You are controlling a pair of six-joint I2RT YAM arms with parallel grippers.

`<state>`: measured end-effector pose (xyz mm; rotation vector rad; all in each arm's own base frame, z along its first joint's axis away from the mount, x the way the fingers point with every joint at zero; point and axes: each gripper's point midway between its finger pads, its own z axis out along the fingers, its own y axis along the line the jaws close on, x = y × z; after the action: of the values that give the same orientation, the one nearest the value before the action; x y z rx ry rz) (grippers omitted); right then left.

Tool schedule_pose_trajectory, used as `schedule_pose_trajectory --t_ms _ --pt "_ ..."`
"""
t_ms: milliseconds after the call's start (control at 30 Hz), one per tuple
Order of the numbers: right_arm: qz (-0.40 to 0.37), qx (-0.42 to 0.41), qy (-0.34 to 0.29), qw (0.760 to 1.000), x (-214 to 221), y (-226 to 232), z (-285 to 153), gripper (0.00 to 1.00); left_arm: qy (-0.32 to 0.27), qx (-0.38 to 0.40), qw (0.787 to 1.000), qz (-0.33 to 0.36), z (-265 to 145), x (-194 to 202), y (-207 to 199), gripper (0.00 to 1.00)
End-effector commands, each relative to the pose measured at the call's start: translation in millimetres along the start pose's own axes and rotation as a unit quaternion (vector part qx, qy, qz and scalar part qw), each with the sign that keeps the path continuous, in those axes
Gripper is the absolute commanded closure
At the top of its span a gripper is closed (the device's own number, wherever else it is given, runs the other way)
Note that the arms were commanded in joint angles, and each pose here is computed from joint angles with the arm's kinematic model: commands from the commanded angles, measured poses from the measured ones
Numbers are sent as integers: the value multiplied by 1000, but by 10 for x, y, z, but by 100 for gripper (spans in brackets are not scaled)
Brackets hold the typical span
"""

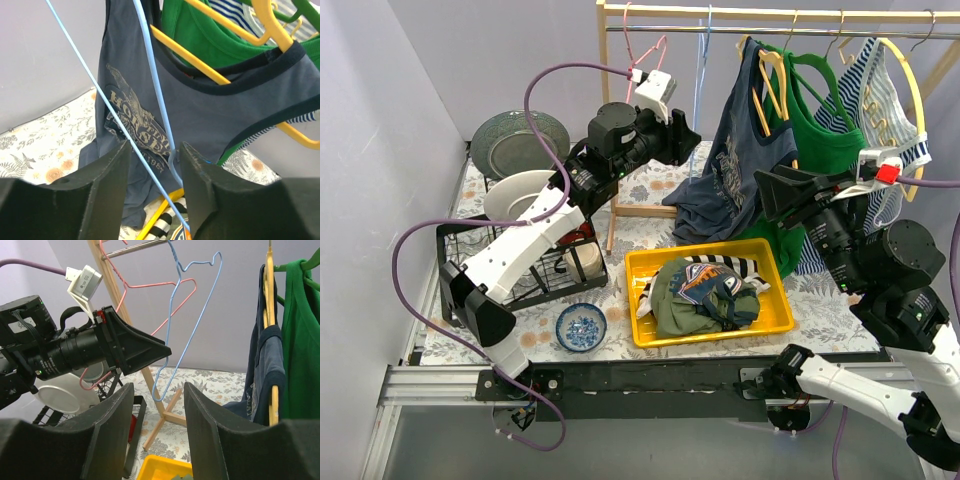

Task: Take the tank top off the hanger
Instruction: Pick up the hanger from the clothesline.

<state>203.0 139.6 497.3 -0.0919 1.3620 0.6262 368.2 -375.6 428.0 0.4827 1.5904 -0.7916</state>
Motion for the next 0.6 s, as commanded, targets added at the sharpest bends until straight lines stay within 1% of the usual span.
schedule_pose_trajectory --t_ms 0,33,233,267,367,567 --pt "3 3 -22 1000 -111 -26 -45 47 -47 10 999 -6 -60 -373 -109 60" --pt "2 3 -21 1000 -100 -27 -44 47 -49 8 999 -9 -60 -382 -105 65" --pt "4 2 -12 1000 -24 -39 -65 47 -57 0 998 -24 -96 -449 -95 82" --pt "3 2 -8 1000 11 -41 -60 47 -59 0 998 -26 -107 -463 -100 90" --pt "6 4 -6 1000 38 -48 -65 46 -59 0 998 -30 -117 -467 -105 100" --pt "13 -3 -12 1000 -28 -24 -93 47 -64 -40 996 -43 -173 -529 19 100"
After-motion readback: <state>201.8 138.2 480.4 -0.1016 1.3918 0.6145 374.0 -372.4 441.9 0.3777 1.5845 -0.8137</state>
